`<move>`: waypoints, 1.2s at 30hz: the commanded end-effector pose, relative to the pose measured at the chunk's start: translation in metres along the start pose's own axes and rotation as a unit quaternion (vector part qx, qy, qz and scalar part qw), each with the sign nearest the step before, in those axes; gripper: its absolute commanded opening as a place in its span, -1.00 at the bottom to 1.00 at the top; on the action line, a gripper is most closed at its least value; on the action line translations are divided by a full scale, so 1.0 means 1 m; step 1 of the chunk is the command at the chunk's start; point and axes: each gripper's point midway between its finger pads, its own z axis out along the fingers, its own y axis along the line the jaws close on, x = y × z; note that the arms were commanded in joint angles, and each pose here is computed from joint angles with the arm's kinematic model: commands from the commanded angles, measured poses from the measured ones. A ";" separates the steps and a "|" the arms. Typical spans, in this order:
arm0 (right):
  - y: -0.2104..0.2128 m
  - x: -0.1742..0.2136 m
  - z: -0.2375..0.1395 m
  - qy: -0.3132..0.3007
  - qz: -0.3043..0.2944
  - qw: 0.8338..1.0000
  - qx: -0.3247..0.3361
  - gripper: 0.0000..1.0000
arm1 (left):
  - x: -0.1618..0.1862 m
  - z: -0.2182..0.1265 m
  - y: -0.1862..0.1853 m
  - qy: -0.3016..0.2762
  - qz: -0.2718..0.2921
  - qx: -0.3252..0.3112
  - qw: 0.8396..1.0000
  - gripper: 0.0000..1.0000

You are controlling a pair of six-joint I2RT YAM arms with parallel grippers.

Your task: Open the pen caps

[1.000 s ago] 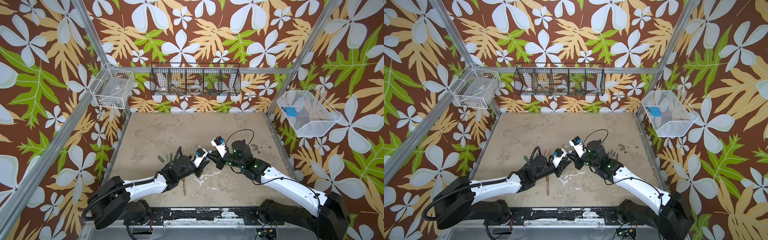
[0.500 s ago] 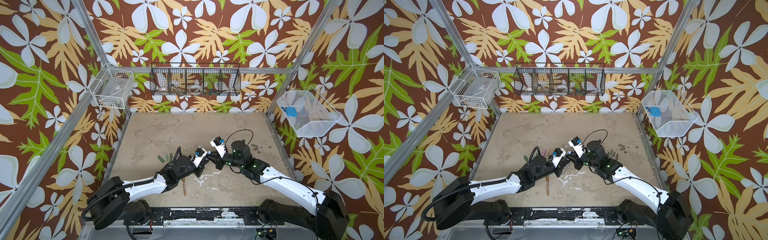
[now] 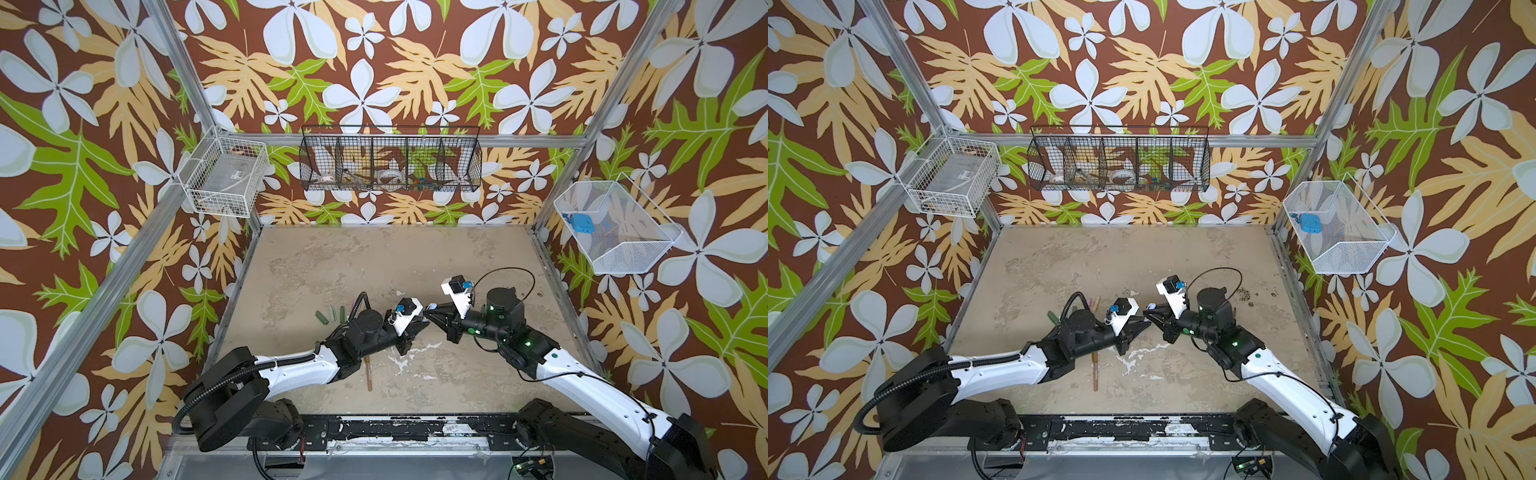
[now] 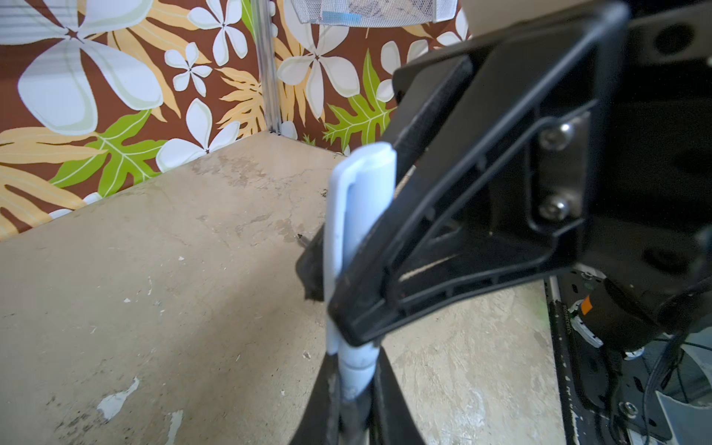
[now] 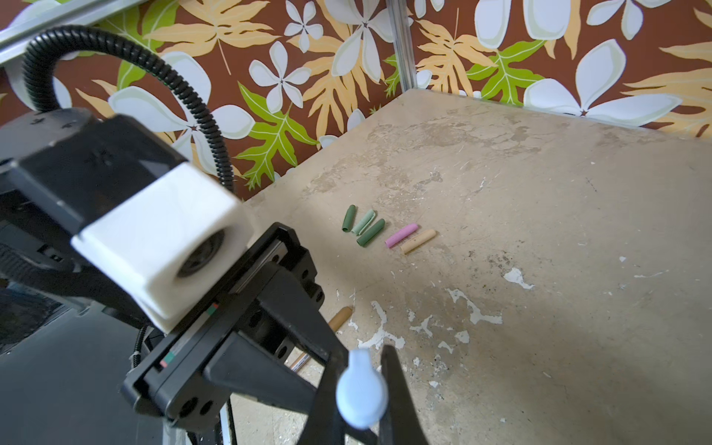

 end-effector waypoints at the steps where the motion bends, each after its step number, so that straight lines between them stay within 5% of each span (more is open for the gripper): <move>1: 0.007 -0.033 -0.006 -0.061 -0.041 0.997 -0.021 -1.00 | 0.019 -0.005 -0.019 0.035 0.003 0.055 0.998 -1.00; 6: 0.007 -0.032 -0.008 -0.062 -0.050 0.997 -0.024 -1.00 | 0.018 -0.008 -0.029 0.030 0.009 0.083 0.996 -1.00; 16: -0.036 -0.042 -0.027 -0.107 0.040 0.993 0.043 -1.00 | 0.027 -0.001 0.019 0.050 -0.001 -0.051 0.997 -1.00; 24: -0.059 -0.047 -0.054 -0.155 0.080 0.982 0.071 -1.00 | 0.034 0.002 0.029 0.068 -0.006 -0.081 0.994 -1.00; 30: -0.074 -0.034 -0.045 -0.119 0.097 0.983 0.096 -1.00 | 0.018 -0.007 0.034 0.034 -0.024 -0.099 0.994 -1.00; 36: -0.089 0.004 -0.002 -0.020 0.133 0.982 0.132 -1.00 | -0.019 -0.040 0.060 -0.042 -0.120 -0.158 0.979 -1.00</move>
